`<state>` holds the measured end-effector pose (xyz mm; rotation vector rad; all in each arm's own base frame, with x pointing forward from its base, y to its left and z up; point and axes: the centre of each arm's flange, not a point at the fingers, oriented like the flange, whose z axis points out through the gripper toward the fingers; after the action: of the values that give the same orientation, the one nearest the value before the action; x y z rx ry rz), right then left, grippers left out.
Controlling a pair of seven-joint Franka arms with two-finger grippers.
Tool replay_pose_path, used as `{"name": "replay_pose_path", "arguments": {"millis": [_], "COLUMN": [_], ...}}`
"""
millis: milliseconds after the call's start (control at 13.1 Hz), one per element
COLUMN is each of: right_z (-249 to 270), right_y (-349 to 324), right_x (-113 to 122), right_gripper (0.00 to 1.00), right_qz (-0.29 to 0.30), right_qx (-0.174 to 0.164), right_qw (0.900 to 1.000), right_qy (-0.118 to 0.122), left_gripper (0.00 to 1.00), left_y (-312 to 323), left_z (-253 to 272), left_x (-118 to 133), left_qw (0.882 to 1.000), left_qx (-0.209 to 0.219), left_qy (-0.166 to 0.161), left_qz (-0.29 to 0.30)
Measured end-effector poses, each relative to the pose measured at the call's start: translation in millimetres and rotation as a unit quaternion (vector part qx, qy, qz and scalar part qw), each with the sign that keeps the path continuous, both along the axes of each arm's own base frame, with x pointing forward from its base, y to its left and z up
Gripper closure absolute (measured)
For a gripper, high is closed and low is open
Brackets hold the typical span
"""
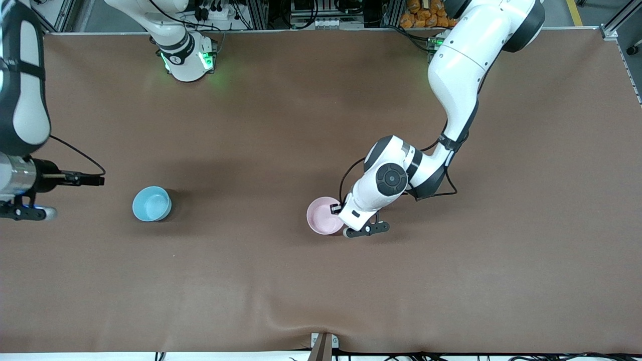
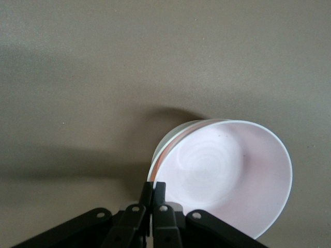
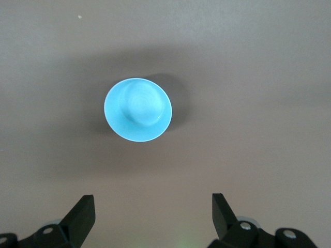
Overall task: Stack pink and blue bowls on white bowl
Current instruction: 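Lower the pink bowl into the white bowl while the right gripper reaches the blue bowl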
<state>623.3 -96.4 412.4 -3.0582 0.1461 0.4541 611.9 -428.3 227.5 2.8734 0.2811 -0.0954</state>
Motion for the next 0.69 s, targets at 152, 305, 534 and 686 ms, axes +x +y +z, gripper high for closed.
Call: {"name": "replay_pose_path", "arguments": {"millis": [152,305,534,686], "right_z": [-28,-63,-110,-133], "right_y": [2,5,7,9], "right_x": [5,7,4,5], "right_gripper": [0.00,0.00,0.00,0.00], "right_qz": [0.003,0.005,0.007,0.009], "right_qx": [0.000,-0.001,0.000,0.000], "right_qw": [1.000,1.000,1.000,1.000], "right_qy": [0.001,-0.002,0.004,0.006], "left_gripper": [0.93,0.77,0.42,0.23], "left_y": [0,-1,-3,-3], "left_z": [-1,0,8,23], "left_x": [0,0,4,9], "left_qw": [1.000,1.000,1.000,1.000], "left_qx": [0.000,-0.002,-0.008,-0.014], "left_qy": [0.000,-0.003,-0.012,-0.024], "left_qz": [0.000,0.000,0.001,0.003]}}
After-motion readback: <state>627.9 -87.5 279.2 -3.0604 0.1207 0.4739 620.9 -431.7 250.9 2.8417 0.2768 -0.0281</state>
